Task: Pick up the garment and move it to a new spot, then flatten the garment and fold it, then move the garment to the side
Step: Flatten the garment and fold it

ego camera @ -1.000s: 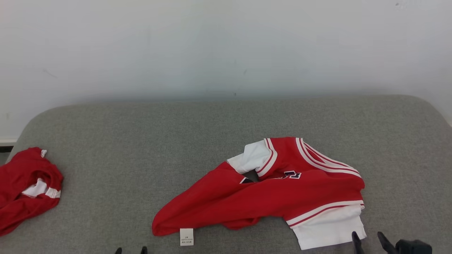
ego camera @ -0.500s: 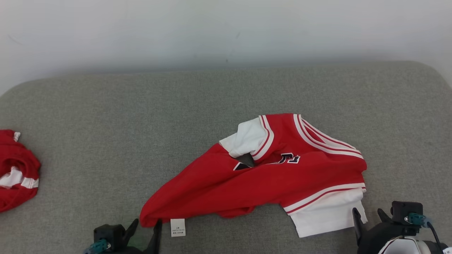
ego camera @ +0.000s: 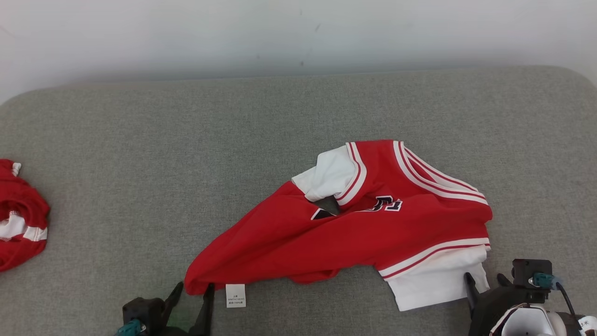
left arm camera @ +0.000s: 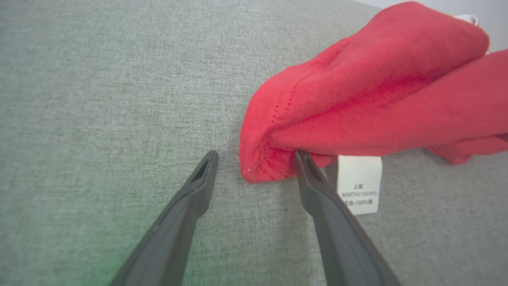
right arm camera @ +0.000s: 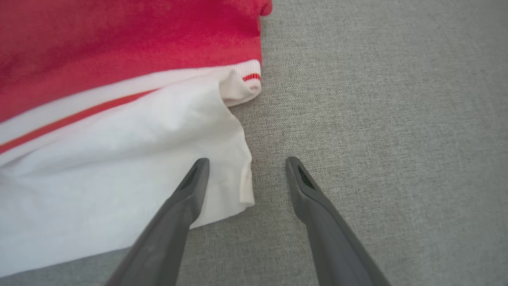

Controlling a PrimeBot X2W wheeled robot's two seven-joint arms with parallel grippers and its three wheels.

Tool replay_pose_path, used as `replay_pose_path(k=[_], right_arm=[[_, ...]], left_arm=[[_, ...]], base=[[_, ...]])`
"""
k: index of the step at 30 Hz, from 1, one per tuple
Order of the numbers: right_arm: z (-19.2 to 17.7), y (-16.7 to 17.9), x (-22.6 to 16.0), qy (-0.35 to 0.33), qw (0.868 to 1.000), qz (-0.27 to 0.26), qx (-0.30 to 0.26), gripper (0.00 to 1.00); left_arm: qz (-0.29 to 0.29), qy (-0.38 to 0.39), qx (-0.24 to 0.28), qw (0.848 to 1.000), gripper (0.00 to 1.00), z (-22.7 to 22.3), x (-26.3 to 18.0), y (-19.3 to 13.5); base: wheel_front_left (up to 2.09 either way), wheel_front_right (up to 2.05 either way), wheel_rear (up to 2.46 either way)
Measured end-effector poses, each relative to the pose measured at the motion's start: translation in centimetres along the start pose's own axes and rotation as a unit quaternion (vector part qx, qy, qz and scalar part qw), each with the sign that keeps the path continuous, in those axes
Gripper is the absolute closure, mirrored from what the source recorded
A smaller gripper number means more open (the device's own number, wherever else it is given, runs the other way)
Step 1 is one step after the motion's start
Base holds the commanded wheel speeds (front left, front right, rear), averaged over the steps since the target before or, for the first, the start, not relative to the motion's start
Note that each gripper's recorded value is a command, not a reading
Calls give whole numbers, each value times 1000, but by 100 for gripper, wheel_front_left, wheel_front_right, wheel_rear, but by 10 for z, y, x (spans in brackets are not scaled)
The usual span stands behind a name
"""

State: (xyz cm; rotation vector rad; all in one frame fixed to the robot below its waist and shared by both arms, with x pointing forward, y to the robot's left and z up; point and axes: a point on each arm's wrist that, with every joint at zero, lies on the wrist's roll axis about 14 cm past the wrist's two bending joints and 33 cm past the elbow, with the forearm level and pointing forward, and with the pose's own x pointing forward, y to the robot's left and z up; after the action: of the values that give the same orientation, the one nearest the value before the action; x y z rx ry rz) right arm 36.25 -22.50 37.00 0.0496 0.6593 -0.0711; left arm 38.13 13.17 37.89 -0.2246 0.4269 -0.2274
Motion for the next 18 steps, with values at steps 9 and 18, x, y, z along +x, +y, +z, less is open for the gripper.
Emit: replay_pose_path(k=[9, 18], right_arm=[[-9, -7, 1, 32, 999, -12, 0, 0], [-13, -1, 0, 45, 999, -3, 3, 100]], left_arm=[[1, -5, -6, 1000, 5, 5, 0, 0], [1, -13, -11, 1000, 100, 10, -7, 2]], base=[[0, 0, 0], [0, 0, 0]])
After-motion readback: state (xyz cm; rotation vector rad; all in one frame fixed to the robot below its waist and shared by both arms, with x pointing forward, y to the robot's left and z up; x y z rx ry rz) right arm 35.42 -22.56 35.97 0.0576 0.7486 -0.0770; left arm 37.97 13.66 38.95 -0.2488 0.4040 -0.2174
